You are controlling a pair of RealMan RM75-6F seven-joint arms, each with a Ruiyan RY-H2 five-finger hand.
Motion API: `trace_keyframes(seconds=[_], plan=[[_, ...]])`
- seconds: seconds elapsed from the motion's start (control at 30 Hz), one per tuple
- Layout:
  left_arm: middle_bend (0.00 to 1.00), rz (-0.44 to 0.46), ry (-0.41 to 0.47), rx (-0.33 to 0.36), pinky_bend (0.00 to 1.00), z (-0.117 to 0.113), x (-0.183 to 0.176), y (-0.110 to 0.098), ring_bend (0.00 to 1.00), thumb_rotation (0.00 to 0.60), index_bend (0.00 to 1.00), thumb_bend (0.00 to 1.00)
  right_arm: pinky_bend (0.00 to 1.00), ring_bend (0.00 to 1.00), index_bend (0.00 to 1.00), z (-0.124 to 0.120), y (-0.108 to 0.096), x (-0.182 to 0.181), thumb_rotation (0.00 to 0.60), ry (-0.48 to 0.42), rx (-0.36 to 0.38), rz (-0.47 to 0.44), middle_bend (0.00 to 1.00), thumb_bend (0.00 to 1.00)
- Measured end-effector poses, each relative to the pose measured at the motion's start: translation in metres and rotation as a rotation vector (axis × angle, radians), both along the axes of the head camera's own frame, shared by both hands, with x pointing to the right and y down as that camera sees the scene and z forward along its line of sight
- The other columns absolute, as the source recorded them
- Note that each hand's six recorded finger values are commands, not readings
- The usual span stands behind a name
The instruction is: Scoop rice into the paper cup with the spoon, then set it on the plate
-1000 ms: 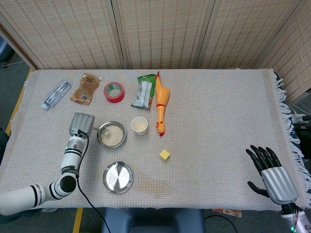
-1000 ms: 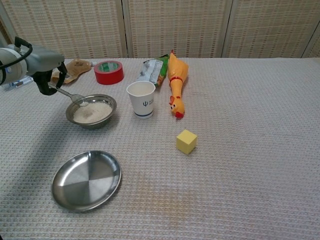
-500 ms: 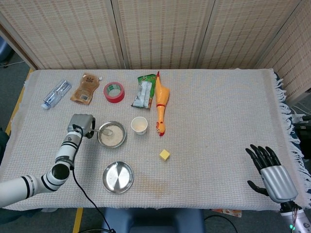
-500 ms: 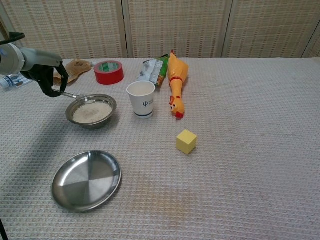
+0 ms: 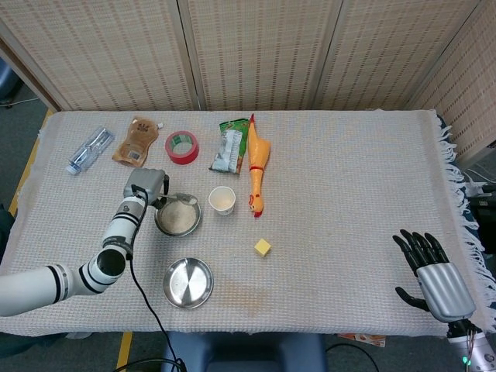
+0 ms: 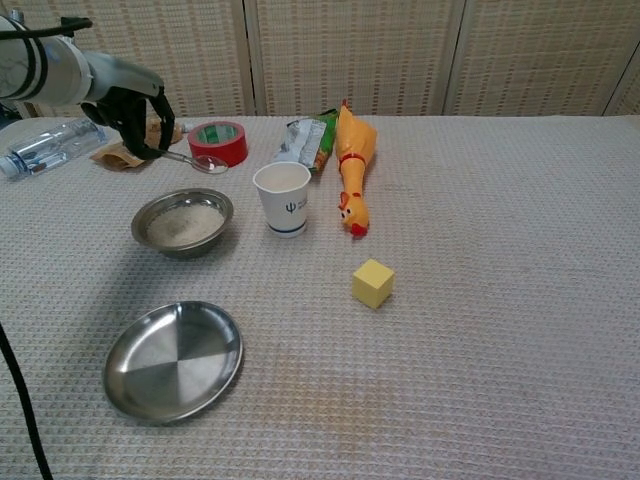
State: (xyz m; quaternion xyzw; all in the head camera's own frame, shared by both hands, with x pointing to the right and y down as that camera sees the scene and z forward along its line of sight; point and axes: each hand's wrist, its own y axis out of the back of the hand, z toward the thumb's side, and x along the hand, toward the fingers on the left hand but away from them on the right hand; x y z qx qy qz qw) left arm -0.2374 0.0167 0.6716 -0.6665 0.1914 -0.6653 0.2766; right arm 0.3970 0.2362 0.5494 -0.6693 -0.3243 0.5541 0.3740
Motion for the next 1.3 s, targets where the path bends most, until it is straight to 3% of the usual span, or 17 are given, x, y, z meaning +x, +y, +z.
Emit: trace_keyframes(seconds=[0.23,0.77,0.97,1.3], plan=[[1.0,0.031,-0.02,0.016,1.0,-0.001,0.026,-0.009,1.0,0.6,0.67,0.42,0.0,0.0,0.0,0.0,-0.003,0.003,0.6,-0.002,0.001,0.012,0.0,0.1],[1.0,0.139,-0.073,0.084,1.0,0.009,0.056,-0.005,1.0,0.6,0.67,0.42,0.0,0.0,0.0,-0.002,-0.008,0.01,0.6,-0.004,-0.002,0.035,0.0,0.1],[1.0,0.215,-0.083,0.157,1.0,0.005,0.07,0.0,1.0,0.6,0.67,0.41,0.0,0.0,0.0,-0.002,-0.006,0.008,0.6,-0.005,-0.003,0.03,0.0,0.1],[1.0,0.347,-0.198,0.336,1.0,0.013,0.077,0.003,1.0,0.6,0.67,0.41,0.0,0.0,0.0,-0.005,-0.006,0.008,0.6,-0.009,0.005,0.029,0.0,0.1]])
